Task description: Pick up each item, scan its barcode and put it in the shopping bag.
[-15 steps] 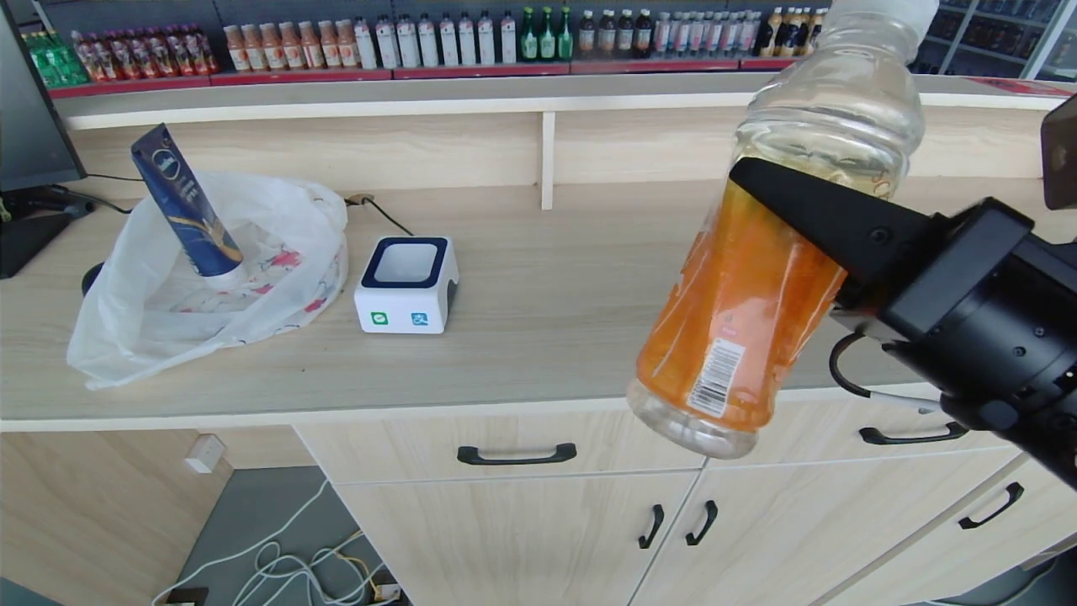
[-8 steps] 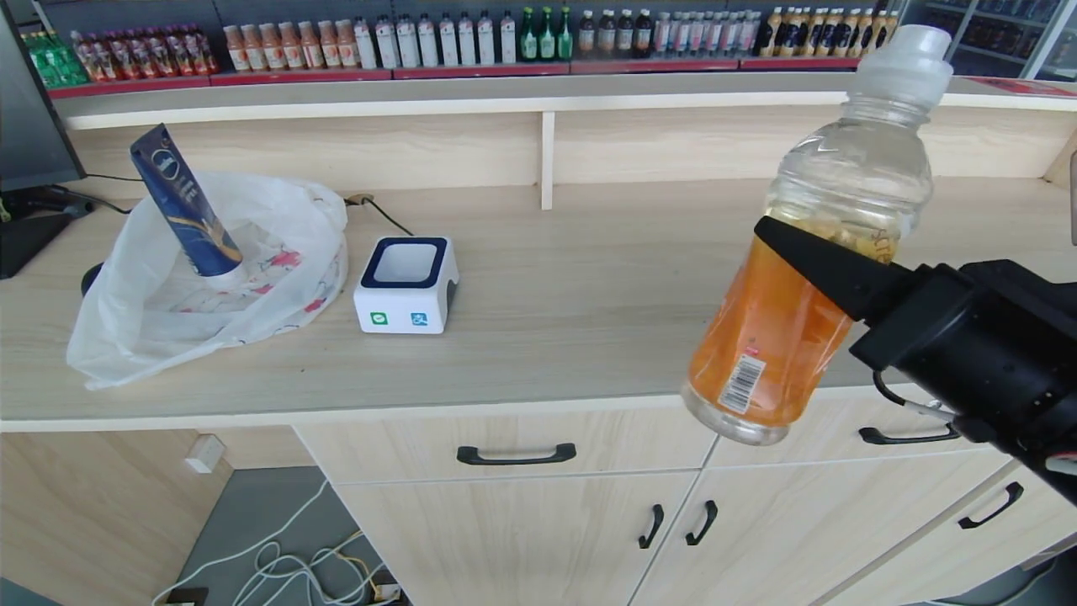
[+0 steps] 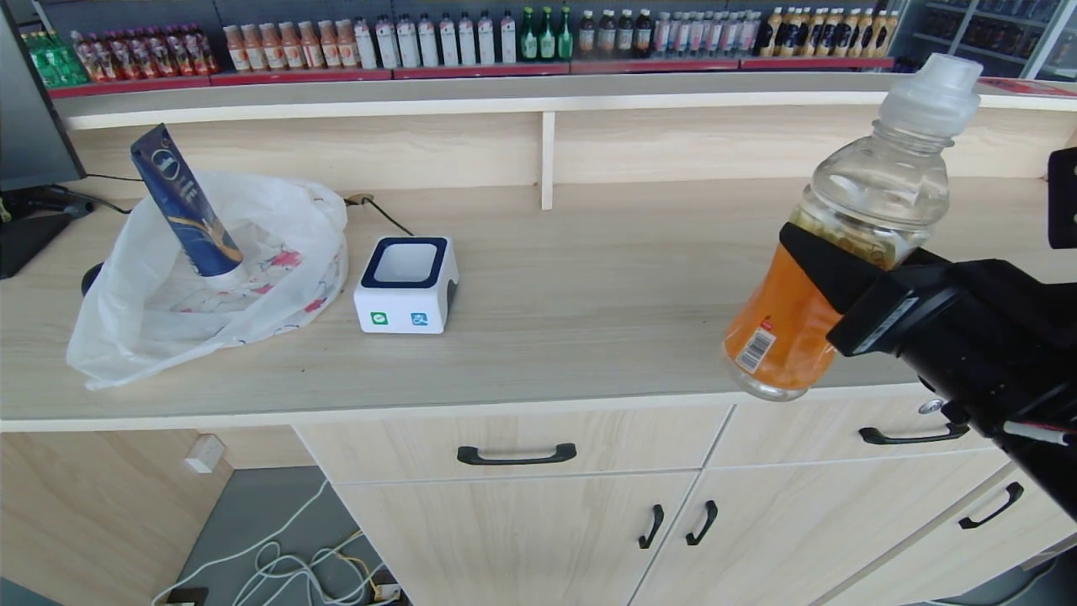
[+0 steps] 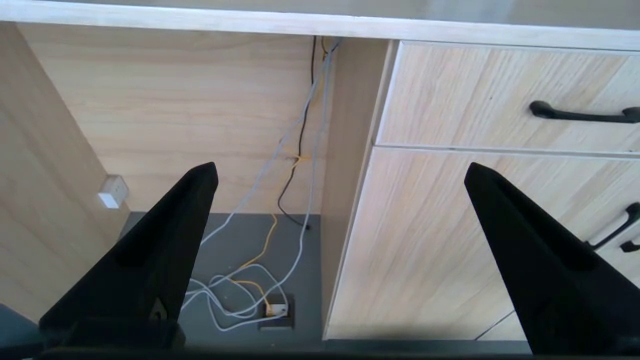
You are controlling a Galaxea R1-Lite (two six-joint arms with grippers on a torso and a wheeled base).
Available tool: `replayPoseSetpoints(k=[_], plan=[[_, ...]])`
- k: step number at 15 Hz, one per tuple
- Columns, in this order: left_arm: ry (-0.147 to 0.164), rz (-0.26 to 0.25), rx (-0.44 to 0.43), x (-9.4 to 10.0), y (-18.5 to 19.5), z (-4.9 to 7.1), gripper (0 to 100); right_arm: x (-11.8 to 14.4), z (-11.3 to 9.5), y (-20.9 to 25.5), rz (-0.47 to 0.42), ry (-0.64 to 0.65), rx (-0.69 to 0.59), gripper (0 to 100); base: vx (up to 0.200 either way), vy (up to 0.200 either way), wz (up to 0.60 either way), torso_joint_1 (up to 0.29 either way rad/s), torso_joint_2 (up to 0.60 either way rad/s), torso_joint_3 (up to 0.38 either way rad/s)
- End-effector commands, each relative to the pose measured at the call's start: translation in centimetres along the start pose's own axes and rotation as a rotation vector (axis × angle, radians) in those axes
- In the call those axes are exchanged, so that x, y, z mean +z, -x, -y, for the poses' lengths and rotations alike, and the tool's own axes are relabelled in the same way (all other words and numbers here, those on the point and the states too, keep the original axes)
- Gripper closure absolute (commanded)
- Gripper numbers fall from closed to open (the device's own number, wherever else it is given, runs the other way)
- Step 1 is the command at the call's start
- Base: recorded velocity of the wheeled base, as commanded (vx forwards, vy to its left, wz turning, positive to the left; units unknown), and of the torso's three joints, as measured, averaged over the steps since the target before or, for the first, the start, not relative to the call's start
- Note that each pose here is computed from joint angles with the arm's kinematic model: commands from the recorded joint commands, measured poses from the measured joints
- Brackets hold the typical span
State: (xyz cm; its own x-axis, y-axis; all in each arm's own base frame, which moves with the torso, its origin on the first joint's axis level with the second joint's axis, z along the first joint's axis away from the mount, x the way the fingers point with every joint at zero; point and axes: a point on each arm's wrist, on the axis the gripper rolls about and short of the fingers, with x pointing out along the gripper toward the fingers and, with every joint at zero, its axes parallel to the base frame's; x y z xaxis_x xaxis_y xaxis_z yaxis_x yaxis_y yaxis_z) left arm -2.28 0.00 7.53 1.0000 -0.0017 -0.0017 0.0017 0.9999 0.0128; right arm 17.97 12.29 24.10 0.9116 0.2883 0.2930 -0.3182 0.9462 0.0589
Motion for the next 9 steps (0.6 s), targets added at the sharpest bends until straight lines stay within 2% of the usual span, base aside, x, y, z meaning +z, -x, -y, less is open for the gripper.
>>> replayPoseSetpoints(k=[1, 4, 9], plan=[[0.0, 0.0, 0.0, 0.0, 0.0, 0.0, 0, 0.22, 0.1, 0.22, 0.007, 0.002, -0.013, 100, 0.0, 0.0, 0.0, 0.0, 0.0, 0.0], [-0.001, 0.0, 0.0, 0.0, 0.0, 0.0, 0, 0.87, 0.24, 0.41, 0.027, 0.039, -0.056, 100, 0.0, 0.0, 0.0, 0.0, 0.0, 0.0], [0.008, 0.0, 0.002, 0.0, 0.0, 0.0, 0, 0.76, 0.29, 0.46, 0.023, 0.038, -0.057, 100, 0.0, 0.2, 0.0, 0.001, 0.0, 0.004]])
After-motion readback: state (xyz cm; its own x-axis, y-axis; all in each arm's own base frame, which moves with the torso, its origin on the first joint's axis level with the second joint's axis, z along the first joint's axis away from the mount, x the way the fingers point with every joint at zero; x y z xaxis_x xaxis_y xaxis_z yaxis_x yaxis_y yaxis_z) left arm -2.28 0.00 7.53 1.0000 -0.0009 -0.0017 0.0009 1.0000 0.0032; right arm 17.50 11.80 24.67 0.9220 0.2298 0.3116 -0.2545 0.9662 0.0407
